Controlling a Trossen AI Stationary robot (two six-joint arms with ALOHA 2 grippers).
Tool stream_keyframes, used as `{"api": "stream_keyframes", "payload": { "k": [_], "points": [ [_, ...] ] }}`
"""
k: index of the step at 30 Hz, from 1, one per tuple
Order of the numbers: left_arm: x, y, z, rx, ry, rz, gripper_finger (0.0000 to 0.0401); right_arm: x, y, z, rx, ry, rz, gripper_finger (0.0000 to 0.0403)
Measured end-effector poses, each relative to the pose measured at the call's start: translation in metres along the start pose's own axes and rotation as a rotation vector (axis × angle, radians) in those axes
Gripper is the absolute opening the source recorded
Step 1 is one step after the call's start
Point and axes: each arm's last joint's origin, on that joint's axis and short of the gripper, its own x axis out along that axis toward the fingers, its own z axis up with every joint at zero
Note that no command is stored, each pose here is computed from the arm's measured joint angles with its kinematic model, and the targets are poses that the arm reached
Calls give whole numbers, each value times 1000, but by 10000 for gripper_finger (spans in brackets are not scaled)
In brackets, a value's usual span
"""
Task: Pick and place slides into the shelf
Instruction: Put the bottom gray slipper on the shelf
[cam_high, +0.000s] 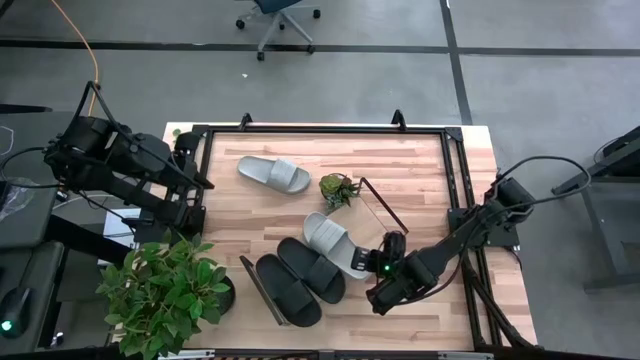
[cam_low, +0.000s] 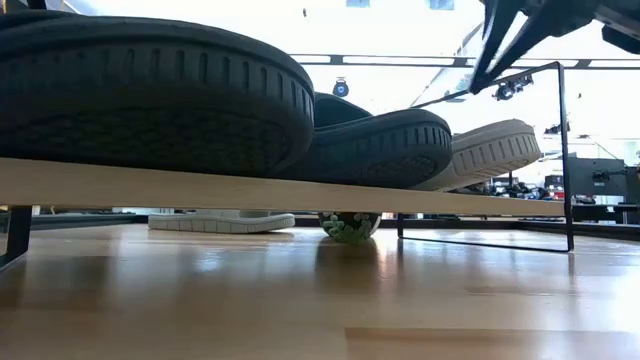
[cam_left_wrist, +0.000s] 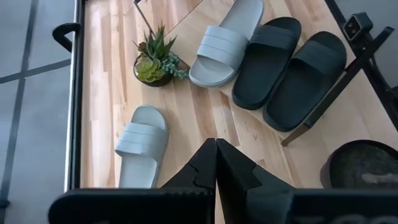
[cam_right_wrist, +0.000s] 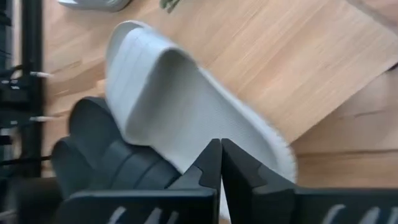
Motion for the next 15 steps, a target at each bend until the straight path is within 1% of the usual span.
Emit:
{"api": "stream_keyframes", "payload": {
  "k": [6, 9, 15],
  "points": [
    [0, 0, 0, 0, 0, 4, 1, -1, -7, 4, -62, -22, -80, 0],
    [0, 0, 0, 0, 0, 4, 1, 3, -13, 4, -89, -3, -125, 0],
    [0, 0, 0, 0, 0, 4, 1, 6, -17, 4, -154, 23, -168, 0]
  ]
}}
